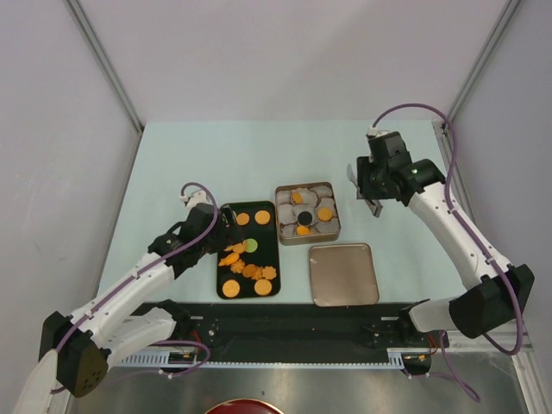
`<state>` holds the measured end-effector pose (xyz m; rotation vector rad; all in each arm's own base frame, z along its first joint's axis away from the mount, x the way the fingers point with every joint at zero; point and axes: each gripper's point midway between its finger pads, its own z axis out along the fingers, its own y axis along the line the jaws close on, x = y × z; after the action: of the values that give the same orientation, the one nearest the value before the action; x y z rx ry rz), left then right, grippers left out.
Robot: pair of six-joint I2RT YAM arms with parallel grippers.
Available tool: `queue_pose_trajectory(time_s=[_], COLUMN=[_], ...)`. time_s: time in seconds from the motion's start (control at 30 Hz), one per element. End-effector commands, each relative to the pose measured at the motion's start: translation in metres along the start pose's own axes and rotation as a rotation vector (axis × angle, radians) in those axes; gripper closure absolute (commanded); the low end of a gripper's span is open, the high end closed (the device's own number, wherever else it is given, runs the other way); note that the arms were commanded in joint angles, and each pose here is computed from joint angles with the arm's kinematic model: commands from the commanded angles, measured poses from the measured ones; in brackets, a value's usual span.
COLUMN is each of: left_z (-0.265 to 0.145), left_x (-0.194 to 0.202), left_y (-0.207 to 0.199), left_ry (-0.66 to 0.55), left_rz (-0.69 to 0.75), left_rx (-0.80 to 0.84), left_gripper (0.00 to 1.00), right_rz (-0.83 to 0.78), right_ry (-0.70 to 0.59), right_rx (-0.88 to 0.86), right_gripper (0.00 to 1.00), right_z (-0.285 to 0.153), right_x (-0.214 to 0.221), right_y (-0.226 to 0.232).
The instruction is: Pack the cookies
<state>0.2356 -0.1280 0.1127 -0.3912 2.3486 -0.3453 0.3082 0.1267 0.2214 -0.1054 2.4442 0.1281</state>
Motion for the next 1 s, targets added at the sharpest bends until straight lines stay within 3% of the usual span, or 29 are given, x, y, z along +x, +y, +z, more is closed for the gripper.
queue_pose_trajectory(time_s=[0.0,0.23,0.57,0.77,0.97], left_z=[-0.011,-0.018,-0.032,-0.03,-0.03], left_x=[-0.021,-0.021,-0.021,-0.015,-0.016], left_y=[-0.023,-0.038,-0.04,-0.039,-0.035], left_ry=[-0.051,-0.034,-0.053,-0.043,-0.051], left_rz=[-0.024,-0.022,-0.034,-0.056,-0.051], left_rx=[0.094,0.169,0.228,0.236,0.222], left_gripper=[0.0,0.0,0.0,0.0,0.0], right_rz=[0.122,0.308,0.321,0.366,0.371], right_ry=[-0.061,0.005,0.125,0.245,0.274], right_rx=[0.068,0.162,0.297,0.317,0.377], right_gripper=[0.51,0.53,0.54,0.46,0.4], right_z=[0.017,0.082,0.14,0.176,0.19], right_x=[-0.03,-0.032,-0.006,0.019,0.021], right_y=[-0.034,-0.084,-0.13,-0.145,-0.156])
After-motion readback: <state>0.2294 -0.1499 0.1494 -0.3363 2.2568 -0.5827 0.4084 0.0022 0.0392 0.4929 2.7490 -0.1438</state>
